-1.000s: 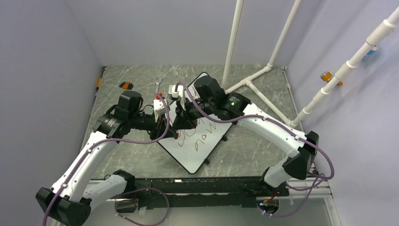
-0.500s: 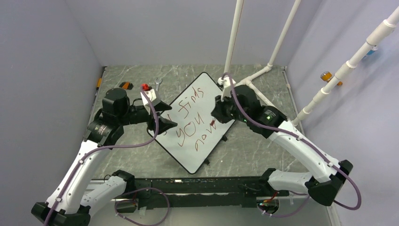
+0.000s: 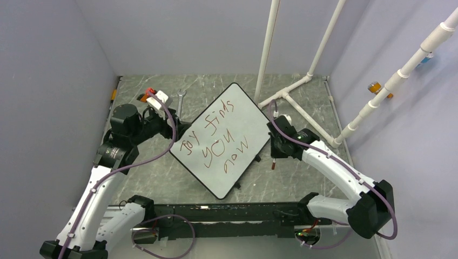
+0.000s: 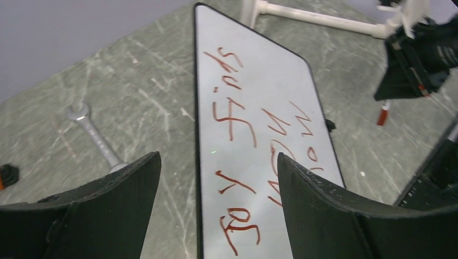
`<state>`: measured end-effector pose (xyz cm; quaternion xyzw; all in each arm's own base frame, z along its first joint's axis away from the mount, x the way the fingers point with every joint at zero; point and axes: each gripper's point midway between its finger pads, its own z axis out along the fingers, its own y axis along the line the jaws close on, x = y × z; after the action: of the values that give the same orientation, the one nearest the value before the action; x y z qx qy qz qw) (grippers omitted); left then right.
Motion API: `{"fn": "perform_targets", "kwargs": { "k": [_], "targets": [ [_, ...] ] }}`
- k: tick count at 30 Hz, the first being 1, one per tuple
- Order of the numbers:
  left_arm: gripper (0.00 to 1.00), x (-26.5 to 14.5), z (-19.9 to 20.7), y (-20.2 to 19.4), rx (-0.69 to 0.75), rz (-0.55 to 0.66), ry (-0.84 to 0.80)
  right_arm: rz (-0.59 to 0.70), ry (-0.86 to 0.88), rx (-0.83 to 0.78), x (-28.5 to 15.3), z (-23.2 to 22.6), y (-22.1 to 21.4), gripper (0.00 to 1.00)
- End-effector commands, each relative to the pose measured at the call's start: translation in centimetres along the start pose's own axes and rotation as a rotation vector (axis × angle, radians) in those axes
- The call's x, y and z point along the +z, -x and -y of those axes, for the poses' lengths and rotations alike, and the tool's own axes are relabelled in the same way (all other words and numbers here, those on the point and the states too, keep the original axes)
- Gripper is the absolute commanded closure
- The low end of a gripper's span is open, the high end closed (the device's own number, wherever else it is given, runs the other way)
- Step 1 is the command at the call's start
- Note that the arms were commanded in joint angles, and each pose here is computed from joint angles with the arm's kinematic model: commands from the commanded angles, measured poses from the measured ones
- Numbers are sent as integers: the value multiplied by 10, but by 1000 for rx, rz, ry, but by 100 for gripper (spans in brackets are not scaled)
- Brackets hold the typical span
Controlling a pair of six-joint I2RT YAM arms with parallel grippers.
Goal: Write a sentence on the whiteboard
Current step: Place the whiteboard marker at the center of the board.
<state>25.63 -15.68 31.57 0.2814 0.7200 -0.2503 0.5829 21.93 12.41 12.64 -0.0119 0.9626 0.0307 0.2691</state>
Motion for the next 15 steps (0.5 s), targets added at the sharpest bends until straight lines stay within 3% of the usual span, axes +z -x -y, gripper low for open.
{"fn": "perform_targets", "kwargs": {
  "k": [1,7,15],
  "targets": [
    [18,-8,-33,5,-23,20,200,-23,-35,83,19,13,-6,100],
    [18,-27,-62,4,-72,50,400,-11,-70,120,26,25,-6,100],
    [18,-39,-65,11,-56,117,447,-20,-114,130,29,32,-7,97]
  ]
}}
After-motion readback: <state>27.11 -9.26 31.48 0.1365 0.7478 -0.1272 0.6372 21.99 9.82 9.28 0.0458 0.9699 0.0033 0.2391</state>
